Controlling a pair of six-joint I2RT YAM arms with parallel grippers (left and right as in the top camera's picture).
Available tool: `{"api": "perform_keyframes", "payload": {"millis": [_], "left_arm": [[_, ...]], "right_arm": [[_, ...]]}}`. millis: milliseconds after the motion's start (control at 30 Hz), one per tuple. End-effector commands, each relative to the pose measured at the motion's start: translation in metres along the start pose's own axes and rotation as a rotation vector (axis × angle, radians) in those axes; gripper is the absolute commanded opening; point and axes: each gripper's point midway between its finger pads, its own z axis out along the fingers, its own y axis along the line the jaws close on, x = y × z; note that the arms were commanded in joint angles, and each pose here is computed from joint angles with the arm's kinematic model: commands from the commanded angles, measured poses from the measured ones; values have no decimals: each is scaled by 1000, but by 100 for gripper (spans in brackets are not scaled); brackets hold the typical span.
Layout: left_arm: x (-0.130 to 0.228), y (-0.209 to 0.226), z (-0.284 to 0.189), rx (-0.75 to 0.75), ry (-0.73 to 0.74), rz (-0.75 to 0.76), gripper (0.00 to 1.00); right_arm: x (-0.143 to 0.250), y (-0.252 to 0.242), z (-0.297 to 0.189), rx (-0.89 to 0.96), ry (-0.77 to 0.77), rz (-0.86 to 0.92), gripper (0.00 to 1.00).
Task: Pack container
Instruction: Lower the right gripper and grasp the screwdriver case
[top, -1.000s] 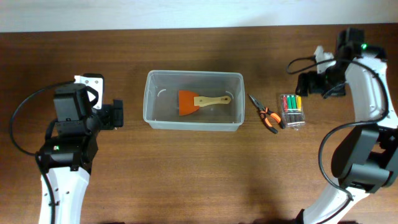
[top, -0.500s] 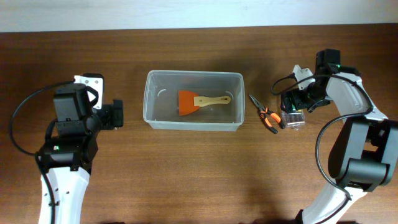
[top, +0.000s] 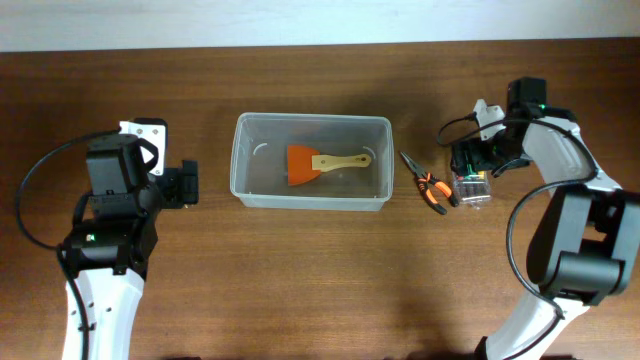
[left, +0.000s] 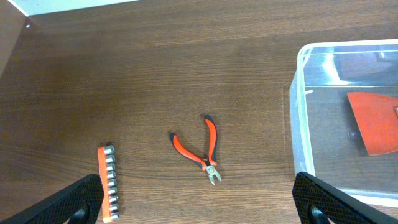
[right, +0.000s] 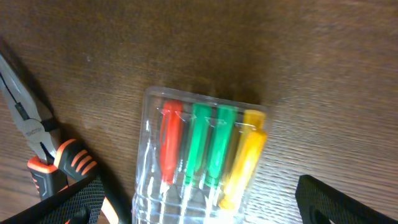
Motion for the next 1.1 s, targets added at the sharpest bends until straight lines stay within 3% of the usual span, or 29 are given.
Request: {"api": "perform_keyframes", "payload": {"millis": [0, 233, 500, 1067], "left_arm": [[-9, 5, -4, -14, -21, 11, 99], [-9, 5, -4, -14, -20, 10, 99], [-9, 5, -4, -14, -20, 11, 99], [-9, 5, -4, -14, -20, 10, 99]], "right_arm": [[8, 7, 22, -10, 52, 57, 99], [12, 6, 37, -14, 73, 114, 96], [18, 7, 42, -19, 101, 139, 81], [45, -12, 37, 109, 219, 137, 81]]}}
